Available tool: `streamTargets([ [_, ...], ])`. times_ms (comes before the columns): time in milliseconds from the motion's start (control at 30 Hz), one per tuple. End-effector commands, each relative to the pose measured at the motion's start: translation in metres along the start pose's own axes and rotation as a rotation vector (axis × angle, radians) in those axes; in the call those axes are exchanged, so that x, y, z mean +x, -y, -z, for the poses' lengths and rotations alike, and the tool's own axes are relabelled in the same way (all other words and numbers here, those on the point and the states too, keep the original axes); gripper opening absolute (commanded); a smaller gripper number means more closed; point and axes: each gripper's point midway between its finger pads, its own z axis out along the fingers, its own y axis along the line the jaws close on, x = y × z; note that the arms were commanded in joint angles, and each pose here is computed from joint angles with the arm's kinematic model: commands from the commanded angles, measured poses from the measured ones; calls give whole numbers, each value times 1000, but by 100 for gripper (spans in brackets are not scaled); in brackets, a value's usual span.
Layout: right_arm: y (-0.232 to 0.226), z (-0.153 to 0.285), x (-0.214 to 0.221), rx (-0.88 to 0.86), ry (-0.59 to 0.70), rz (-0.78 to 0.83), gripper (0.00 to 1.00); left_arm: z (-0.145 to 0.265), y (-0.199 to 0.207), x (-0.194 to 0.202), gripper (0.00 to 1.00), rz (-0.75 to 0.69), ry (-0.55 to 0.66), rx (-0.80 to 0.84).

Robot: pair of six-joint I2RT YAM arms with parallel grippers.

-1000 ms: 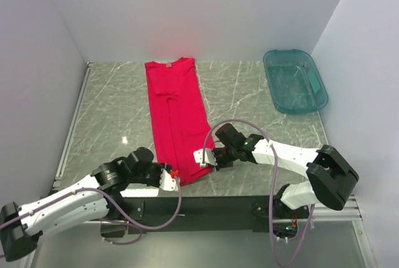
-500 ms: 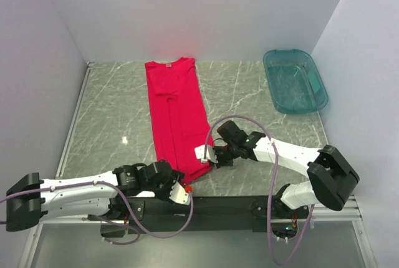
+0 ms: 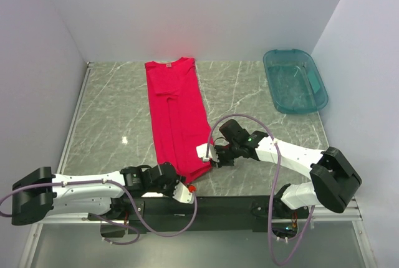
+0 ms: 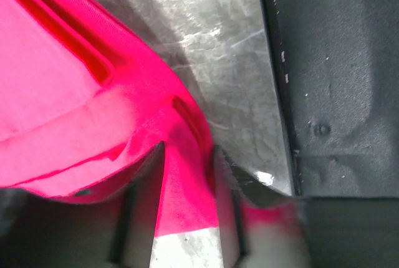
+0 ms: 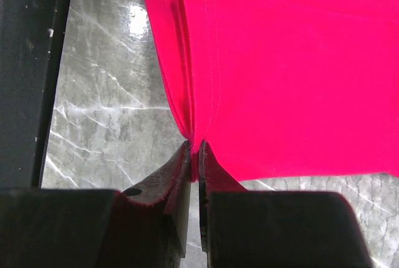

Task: Fold and stack the t-shirts
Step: Fold the tshirt

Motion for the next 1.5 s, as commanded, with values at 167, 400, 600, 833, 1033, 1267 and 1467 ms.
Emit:
streamTargets([
  [167, 10, 12, -22, 25, 59, 23, 2, -2, 7, 3, 0, -19, -25, 30],
  [400, 17, 17, -29, 38, 72, -1, 0, 12, -11, -12, 0, -24, 19, -22],
  [600, 61, 38, -41, 124, 60, -49, 0, 31, -79, -13, 0, 87, 131, -156],
  [833, 156, 57, -38, 289, 39, -193, 0, 52, -192, 4, 0, 172, 197, -346],
  [1033, 237, 63, -45, 408, 27, -268, 0, 70, -272, 61, 0, 284, 154, -497],
  [1267, 292, 50, -47, 484, 33, -318, 0, 74, -319, 101, 0, 347, 97, -584],
  [1467, 313, 38, -40, 501, 24, -341, 0, 62, -338, 121, 0, 366, 59, -600],
])
